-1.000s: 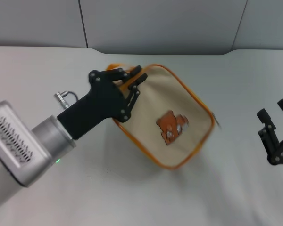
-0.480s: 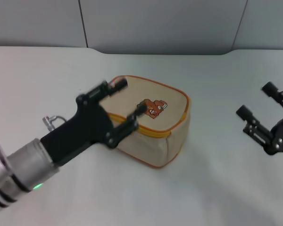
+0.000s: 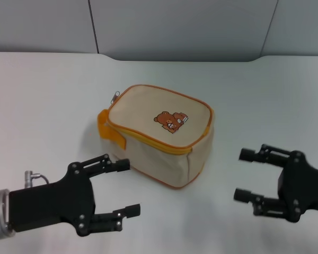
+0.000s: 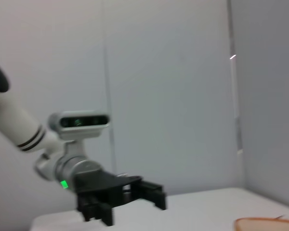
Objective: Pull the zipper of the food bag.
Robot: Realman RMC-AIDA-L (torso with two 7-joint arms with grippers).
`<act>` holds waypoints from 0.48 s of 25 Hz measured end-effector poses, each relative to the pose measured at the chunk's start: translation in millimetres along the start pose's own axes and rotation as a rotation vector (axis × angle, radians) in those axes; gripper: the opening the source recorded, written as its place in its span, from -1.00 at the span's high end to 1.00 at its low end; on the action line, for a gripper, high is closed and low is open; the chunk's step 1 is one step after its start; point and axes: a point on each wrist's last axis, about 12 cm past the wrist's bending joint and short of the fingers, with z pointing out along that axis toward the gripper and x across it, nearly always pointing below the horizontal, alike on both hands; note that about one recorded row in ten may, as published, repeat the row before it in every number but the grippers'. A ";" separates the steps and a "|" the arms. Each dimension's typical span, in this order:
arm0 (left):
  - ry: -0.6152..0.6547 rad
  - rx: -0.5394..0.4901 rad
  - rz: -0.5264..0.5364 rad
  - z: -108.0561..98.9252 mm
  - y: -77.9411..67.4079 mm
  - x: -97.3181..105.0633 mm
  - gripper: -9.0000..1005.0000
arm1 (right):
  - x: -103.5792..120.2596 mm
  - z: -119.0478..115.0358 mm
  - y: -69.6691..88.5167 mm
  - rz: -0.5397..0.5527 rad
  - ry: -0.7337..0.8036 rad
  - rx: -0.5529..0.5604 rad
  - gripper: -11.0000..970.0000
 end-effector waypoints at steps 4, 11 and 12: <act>0.026 -0.004 -0.007 -5.3 -4.3 3.8 -0.63 | -0.6 7.3 -2.7 0.013 0.024 -0.031 -0.55; 0.042 -0.018 -0.017 -7.8 -8.7 8.6 -0.62 | -2.6 13.5 -3.7 0.016 0.017 -0.048 -0.55; 0.040 -0.026 -0.015 -9.1 -9.6 9.3 -0.62 | -2.7 14.2 -4.1 0.015 0.017 -0.048 -0.55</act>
